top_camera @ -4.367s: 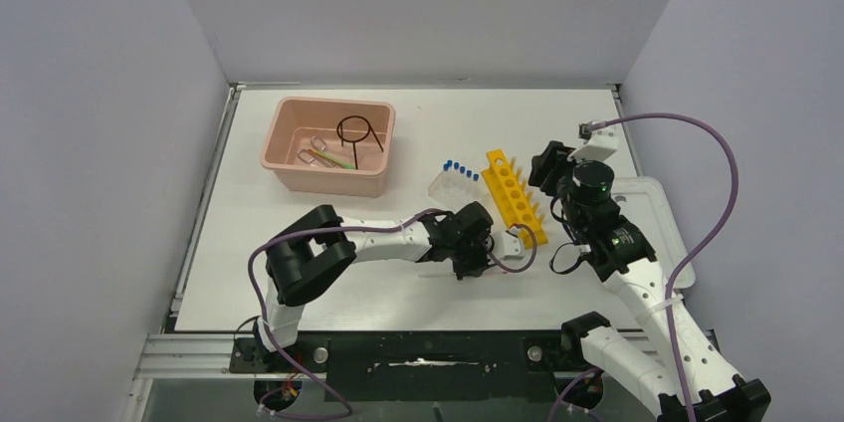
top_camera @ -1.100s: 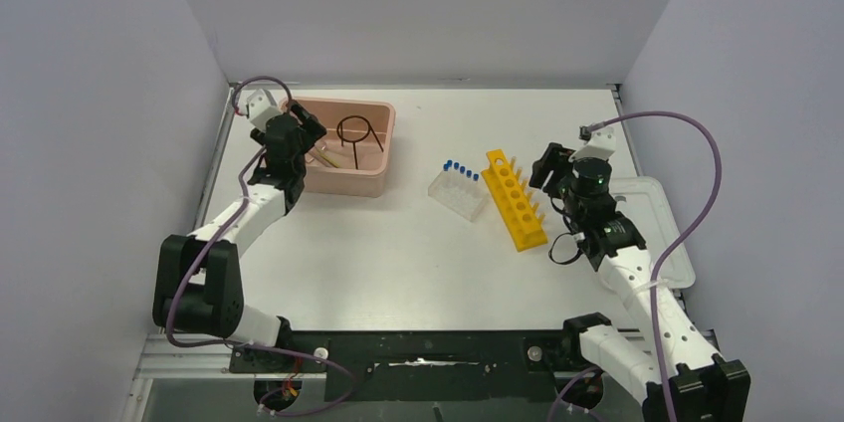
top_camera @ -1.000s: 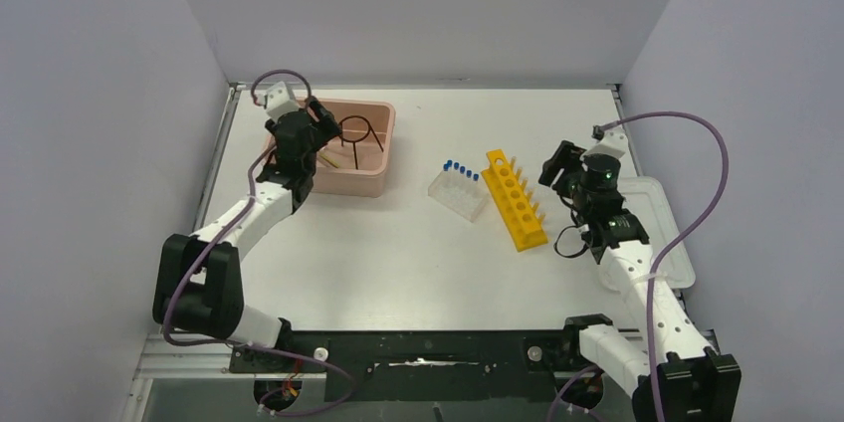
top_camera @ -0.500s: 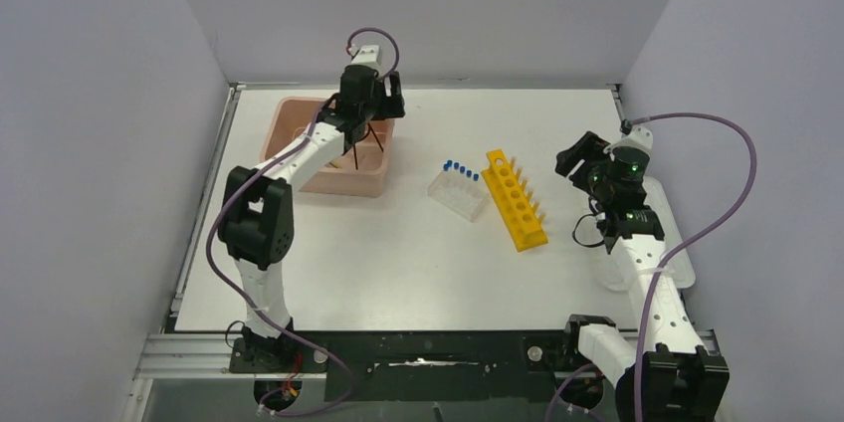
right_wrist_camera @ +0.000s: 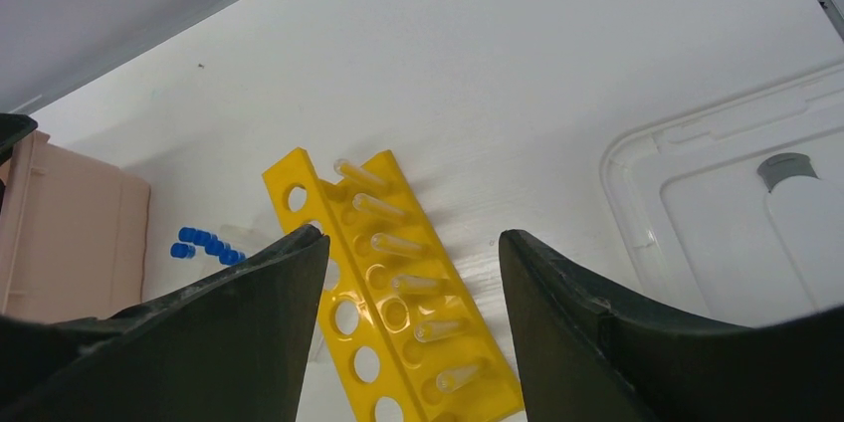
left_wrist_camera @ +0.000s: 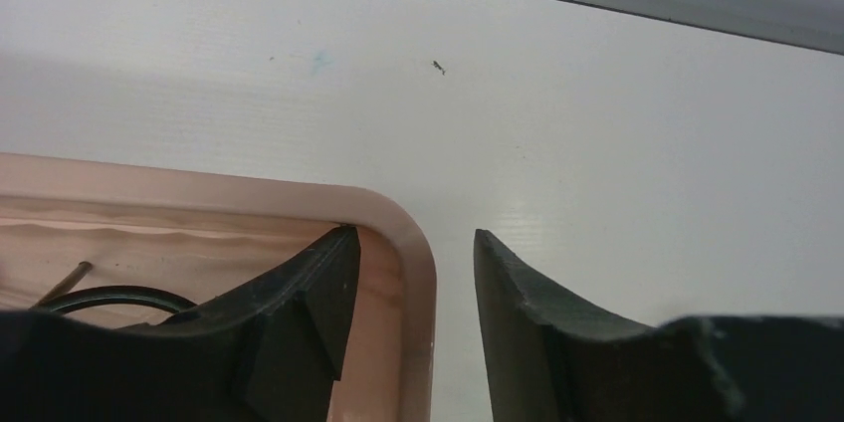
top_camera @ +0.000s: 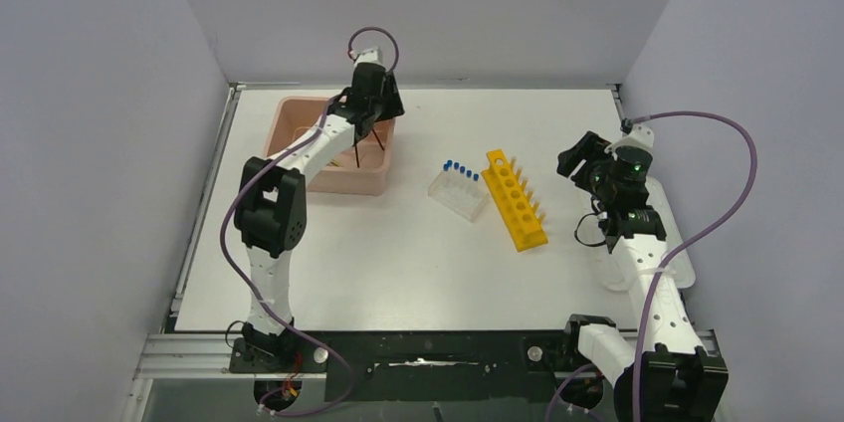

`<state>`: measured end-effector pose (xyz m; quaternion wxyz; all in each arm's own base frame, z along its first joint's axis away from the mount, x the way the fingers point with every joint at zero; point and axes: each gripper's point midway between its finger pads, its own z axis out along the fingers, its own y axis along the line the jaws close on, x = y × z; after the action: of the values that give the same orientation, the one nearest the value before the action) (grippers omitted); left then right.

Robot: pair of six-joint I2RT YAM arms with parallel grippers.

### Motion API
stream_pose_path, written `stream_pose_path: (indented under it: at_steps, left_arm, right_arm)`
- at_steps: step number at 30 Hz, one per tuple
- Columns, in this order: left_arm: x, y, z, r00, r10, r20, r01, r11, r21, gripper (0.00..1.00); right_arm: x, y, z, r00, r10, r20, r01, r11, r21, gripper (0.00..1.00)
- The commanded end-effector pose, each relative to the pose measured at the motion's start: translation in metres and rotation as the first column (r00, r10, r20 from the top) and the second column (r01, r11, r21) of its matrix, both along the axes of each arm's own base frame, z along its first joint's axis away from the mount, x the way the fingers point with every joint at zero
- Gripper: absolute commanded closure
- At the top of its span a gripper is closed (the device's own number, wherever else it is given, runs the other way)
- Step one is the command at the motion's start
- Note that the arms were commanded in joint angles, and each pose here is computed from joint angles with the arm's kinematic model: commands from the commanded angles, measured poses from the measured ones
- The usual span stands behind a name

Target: Organize the chemistry lab equipment

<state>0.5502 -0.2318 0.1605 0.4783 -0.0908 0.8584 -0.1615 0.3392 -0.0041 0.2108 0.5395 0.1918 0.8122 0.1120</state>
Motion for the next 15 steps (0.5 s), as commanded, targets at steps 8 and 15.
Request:
stream_pose_path:
  at_steps: [8,15]
  left_arm:
    - [-0.013,-0.023,0.013,0.990,-0.138,0.010,0.137,0.984,0.112,0.87]
    - [-0.042,-0.006,0.011,0.963,-0.269,-0.012,0.265,0.937,0.226,0.95]
  right_arm:
    - [0.004,0.001,0.005,0.999,0.029,0.040,-0.028,1.000,-0.013,0.36]
    - [0.004,0.003,0.005,0.998,0.038,0.043,-0.038,0.999,-0.005,0.36]
